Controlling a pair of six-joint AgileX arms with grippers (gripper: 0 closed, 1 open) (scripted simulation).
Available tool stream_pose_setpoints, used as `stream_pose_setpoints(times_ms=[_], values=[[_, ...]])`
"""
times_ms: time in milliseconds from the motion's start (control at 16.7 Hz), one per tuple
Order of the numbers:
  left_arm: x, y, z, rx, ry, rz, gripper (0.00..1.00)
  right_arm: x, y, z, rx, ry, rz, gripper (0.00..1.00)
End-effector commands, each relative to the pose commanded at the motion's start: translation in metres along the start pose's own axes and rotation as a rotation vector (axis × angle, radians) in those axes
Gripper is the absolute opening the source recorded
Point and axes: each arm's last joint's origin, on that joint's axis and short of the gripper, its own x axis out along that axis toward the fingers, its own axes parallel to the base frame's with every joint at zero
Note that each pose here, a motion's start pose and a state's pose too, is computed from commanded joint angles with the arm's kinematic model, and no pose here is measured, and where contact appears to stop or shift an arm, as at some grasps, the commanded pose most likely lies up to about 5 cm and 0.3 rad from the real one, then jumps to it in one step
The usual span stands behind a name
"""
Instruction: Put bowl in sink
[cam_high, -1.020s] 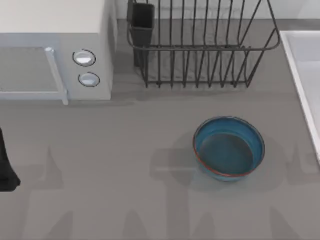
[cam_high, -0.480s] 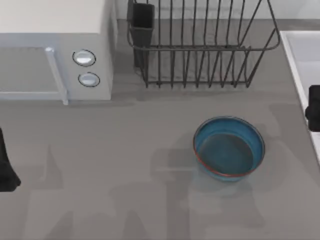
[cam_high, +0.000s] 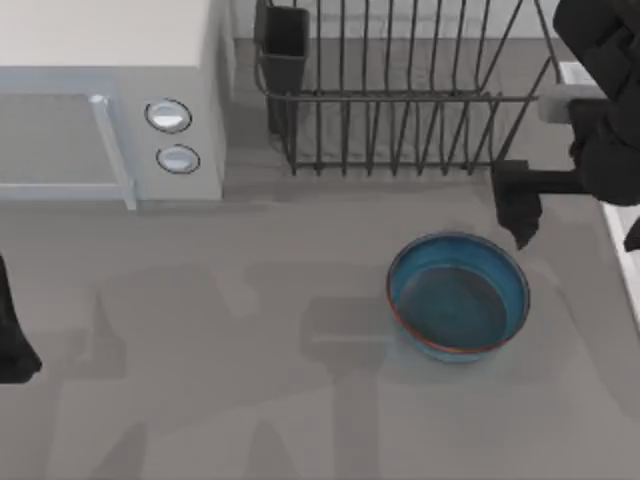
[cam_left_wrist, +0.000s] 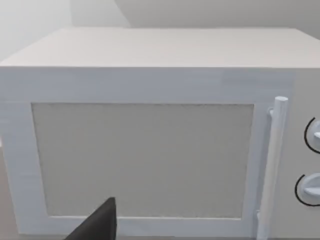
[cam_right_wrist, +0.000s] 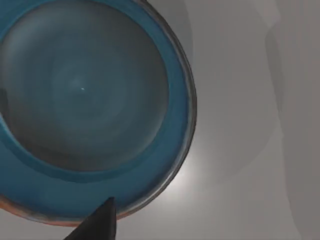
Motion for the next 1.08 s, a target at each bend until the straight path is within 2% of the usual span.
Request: stream_pose_setpoints(times_ms=[240, 660, 1080], values=[[0.0, 0.0, 0.0, 0.0, 0.0, 0.0, 1.0, 0.011, 0.018, 0.018, 0.001, 0.074, -0.027, 1.0], [0.0, 0.0, 0.0, 0.0, 0.0, 0.0, 1.0, 0.017, 0.018, 0.019, 0.003, 0.079, -0.029, 1.0], [0.0, 0.0, 0.0, 0.0, 0.0, 0.0, 1.0, 0.093, 0.018, 0.016, 0.001, 0.07, -0.025, 1.0]])
